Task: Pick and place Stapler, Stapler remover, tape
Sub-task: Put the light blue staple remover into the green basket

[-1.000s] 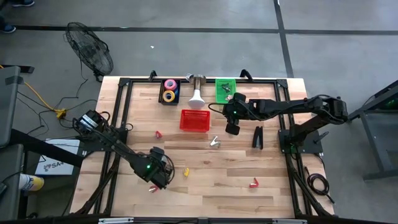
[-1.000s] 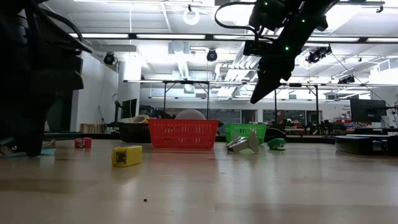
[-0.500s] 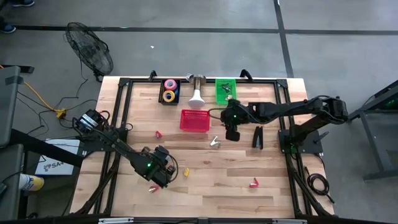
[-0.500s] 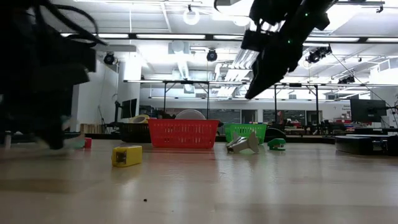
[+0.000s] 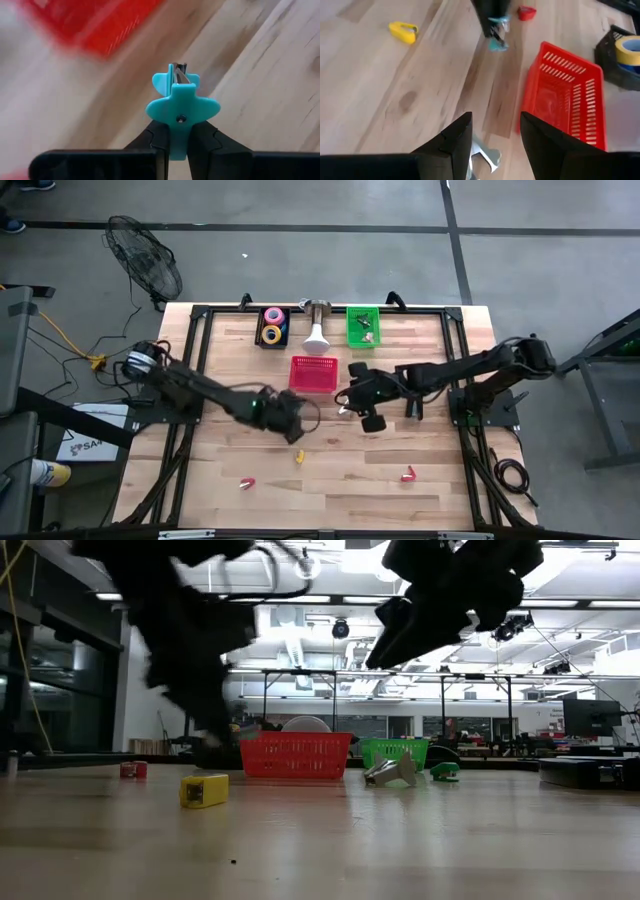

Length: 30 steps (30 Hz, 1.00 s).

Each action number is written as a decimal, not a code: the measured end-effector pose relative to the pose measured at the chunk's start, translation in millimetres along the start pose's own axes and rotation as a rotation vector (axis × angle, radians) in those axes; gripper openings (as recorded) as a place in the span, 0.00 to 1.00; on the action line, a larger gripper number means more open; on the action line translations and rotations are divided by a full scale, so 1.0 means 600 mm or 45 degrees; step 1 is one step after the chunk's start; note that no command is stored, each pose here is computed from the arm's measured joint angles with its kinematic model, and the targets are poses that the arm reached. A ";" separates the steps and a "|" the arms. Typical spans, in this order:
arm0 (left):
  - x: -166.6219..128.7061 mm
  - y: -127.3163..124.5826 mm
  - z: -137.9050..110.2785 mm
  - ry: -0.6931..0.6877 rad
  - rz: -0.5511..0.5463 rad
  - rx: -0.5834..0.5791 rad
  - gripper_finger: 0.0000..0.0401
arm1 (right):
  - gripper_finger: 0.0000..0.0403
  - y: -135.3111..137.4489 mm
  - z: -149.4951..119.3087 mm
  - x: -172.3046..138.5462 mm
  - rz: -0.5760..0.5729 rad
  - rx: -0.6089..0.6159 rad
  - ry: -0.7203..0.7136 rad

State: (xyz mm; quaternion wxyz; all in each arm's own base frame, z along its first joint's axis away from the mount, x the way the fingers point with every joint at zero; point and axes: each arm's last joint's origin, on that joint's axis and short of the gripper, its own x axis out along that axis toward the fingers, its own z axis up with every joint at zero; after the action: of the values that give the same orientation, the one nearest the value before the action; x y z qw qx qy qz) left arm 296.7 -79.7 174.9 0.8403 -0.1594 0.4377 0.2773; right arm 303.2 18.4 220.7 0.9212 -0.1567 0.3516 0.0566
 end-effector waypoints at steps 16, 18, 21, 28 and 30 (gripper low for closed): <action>-0.019 0.042 0.111 -0.172 -0.493 0.244 0.07 | 0.32 0.002 0.013 0.037 -0.149 -0.321 -0.098; -0.019 0.042 0.114 -0.182 -0.514 0.246 0.07 | 0.32 0.002 0.014 0.037 -0.151 -0.350 -0.102; -0.019 0.041 0.114 -0.183 -0.522 0.242 0.07 | 0.32 0.004 0.016 0.037 -0.132 -0.359 -0.124; -0.021 0.039 0.118 -0.214 -0.538 0.228 0.07 | 0.32 0.029 0.027 0.034 -0.113 -0.419 -0.174; -0.021 0.039 0.119 -0.215 -0.540 0.222 0.07 | 0.32 0.038 0.030 0.033 -0.113 -0.456 -0.180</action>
State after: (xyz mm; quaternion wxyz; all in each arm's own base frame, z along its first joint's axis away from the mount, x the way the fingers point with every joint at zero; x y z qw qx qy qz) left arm 322.8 -28.8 225.1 0.9240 -0.1507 0.3449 0.0681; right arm 324.3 45.8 214.6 0.9026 -0.3290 0.2631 0.0886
